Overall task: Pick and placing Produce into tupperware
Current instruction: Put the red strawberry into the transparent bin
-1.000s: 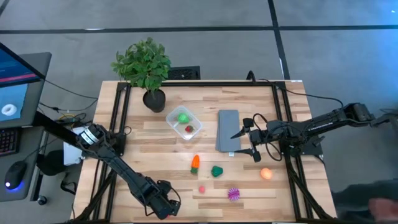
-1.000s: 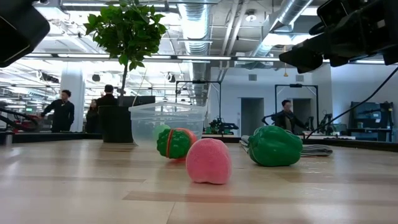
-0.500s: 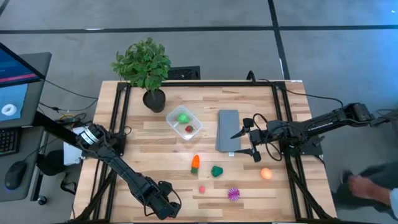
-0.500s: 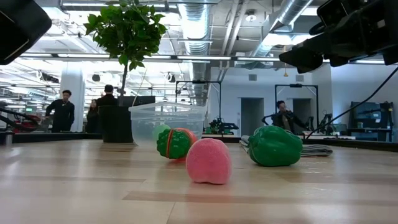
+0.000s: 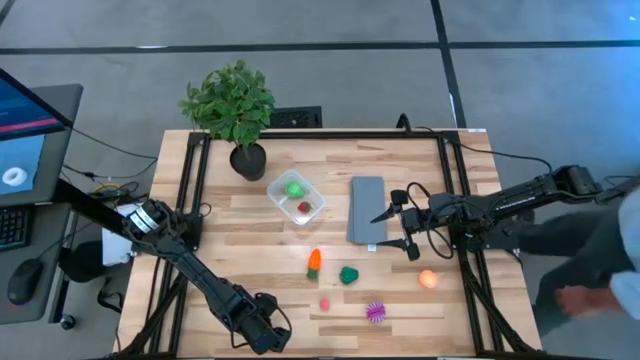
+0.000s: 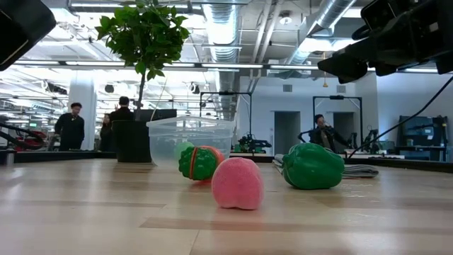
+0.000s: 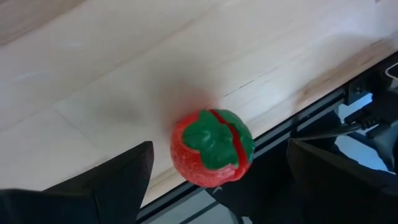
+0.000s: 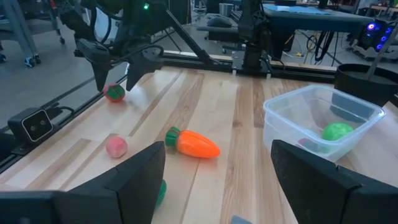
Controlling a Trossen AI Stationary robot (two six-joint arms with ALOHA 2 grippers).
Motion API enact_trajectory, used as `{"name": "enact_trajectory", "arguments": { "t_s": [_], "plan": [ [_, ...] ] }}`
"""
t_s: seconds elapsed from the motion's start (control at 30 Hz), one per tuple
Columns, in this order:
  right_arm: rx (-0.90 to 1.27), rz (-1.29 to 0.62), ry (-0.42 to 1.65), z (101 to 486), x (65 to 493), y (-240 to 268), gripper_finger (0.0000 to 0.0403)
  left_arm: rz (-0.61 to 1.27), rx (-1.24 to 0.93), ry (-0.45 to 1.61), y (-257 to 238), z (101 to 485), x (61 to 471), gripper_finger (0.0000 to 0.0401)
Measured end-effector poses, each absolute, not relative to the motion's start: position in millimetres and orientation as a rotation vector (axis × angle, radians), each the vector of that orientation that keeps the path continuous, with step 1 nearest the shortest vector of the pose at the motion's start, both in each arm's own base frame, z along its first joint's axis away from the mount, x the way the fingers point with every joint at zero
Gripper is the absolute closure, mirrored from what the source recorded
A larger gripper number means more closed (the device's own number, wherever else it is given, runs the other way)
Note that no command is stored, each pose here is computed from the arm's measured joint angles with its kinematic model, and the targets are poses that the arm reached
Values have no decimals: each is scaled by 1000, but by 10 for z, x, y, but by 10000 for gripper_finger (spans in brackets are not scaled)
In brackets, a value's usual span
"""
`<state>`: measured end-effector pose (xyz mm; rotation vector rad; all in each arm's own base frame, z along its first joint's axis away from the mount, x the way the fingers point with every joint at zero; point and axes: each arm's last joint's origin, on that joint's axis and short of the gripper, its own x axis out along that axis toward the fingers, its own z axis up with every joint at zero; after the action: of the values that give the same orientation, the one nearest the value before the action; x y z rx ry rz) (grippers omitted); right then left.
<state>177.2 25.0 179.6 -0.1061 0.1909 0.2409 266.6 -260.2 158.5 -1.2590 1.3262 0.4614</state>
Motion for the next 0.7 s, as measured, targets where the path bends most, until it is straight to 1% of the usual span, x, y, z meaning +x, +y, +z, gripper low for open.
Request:
{"name": "enact_trajectory", "arguments": {
  "t_s": [0.7],
  "plan": [
    [-106, 241, 195, 1793, 1771, 250, 85, 510, -1252, 1285, -2638, 1540, 2624, 44]
  ]
}}
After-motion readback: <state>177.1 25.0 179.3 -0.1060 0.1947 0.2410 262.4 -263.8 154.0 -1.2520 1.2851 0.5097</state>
